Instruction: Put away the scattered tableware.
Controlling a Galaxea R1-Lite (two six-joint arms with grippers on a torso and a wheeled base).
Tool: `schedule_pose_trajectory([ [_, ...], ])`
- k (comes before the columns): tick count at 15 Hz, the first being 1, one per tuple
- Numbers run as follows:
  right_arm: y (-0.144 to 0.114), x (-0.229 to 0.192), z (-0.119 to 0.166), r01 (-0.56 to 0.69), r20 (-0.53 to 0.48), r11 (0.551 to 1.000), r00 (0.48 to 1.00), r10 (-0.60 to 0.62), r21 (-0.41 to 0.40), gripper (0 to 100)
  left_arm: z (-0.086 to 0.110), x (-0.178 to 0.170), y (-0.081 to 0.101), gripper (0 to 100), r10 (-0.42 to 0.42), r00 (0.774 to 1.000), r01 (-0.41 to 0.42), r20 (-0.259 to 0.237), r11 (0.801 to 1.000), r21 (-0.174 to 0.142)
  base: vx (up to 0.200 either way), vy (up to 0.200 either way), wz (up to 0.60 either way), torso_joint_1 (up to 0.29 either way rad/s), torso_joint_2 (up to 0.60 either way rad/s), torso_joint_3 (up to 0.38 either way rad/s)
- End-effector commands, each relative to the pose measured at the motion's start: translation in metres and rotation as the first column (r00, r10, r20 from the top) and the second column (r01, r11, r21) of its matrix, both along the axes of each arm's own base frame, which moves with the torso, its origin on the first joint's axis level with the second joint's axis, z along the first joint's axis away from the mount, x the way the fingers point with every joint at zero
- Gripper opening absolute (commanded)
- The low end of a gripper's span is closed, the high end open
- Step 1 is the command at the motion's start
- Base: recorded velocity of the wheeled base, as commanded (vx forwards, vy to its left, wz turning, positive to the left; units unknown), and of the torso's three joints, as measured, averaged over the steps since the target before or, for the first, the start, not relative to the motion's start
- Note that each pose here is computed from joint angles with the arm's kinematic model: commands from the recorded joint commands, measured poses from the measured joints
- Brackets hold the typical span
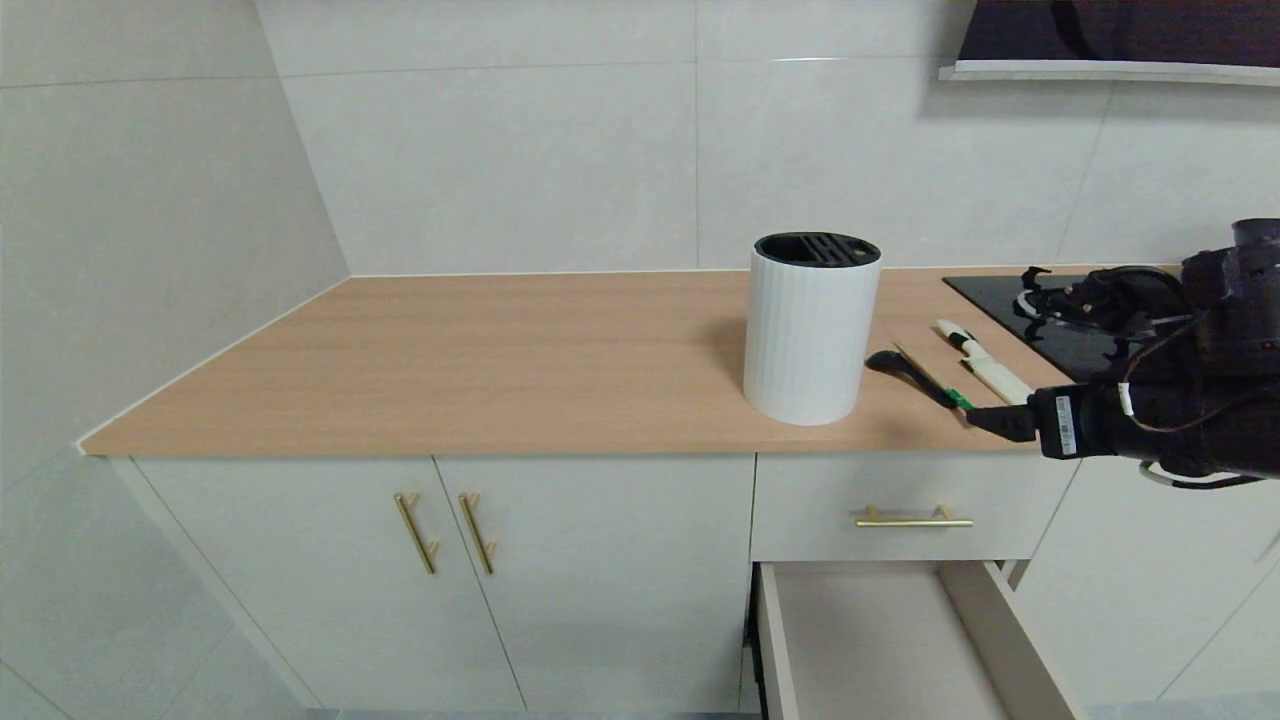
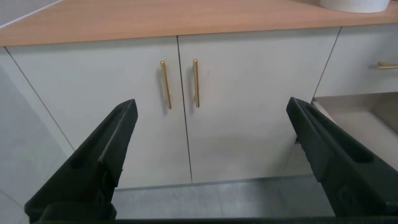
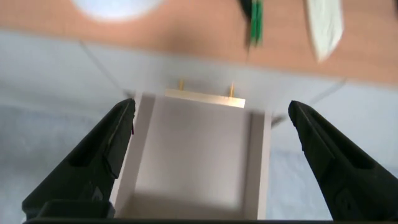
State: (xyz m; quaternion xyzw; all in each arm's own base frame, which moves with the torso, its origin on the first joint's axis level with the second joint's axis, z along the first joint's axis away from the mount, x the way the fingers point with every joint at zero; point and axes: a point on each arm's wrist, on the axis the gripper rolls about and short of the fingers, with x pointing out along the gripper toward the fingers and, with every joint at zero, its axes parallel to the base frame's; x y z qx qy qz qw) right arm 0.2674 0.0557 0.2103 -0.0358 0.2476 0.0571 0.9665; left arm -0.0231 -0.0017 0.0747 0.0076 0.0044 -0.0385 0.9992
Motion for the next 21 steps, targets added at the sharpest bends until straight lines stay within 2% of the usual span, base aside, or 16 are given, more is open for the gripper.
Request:
schedule_pose_trajectory([
  [1,0.005,0.028,-0.005,0.001,-0.009,1.000,1.000,-0.001,-0.004,100,0.000,0.000,0.000,100,0.000,1.000,0.000,-0.001,1.000,0.000,0.000,0.000,0.00,0.000,0.00,0.000],
  [3,0.011,0.054,-0.014,0.005,0.015,1.000,1.000,-0.005,0.005,100,0.000,0.000,0.000,100,0.000,1.000,0.000,-0.001,1.000,0.000,0.000,0.000,0.00,0.000,0.00,0.000],
  [9,-0.015,0.099,-0.046,0.105,0.038,0.995,0.994,-0.105,0.004,100,0.000,0.000,0.000,100,0.000,1.000,0.000,-0.001,1.000,0.001,0.000,0.000,0.00,0.000,0.00,0.000],
  [15,-0.014,0.115,-0.070,0.126,0.011,0.992,0.992,-0.125,-0.017,100,0.000,0.000,0.000,100,0.000,1.000,0.000,-0.001,1.000,0.001,0.000,0.000,0.00,0.000,0.00,0.000],
  [21,-0.021,0.121,-0.076,0.159,0.006,0.987,0.987,-0.158,-0.030,100,0.000,0.000,0.000,100,0.000,1.000,0.000,-0.001,1.000,0.001,0.000,0.000,0.00,0.000,0.00,0.000],
])
